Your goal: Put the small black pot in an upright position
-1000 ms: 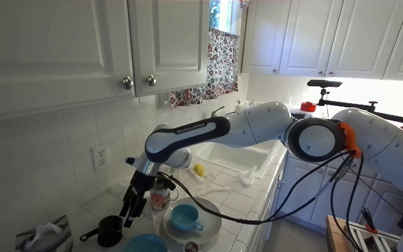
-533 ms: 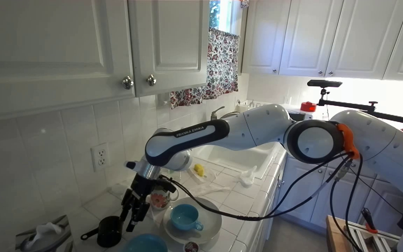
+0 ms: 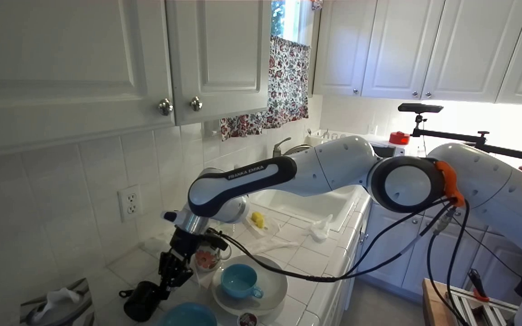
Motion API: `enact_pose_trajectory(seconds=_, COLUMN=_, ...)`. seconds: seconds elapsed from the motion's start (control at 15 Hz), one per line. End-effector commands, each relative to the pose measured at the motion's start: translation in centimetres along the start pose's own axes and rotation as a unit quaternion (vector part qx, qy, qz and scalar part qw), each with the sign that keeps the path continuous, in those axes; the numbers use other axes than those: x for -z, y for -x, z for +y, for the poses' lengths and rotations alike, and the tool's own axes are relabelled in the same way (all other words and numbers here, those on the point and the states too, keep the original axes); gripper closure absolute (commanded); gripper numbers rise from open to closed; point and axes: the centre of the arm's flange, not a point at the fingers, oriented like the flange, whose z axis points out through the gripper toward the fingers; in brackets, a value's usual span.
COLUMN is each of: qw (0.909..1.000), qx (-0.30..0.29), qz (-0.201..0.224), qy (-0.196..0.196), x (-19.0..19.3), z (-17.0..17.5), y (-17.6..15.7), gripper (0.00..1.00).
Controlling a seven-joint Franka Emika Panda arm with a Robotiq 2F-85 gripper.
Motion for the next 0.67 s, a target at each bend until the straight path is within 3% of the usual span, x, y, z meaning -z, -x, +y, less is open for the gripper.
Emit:
enact_pose_trajectory(seconds=0.0, qw=0.9998, qx=0.017, qz=-0.001, qy=0.0, x=0.1, z=0.2, y=-0.1, gripper=1.0)
enact_pose_trajectory(seconds=0.6, qw=0.9916, qx=0.074, qz=-0.088, qy=0.059, x=1.1, z=-1.0, y=-1.9, gripper=0.99)
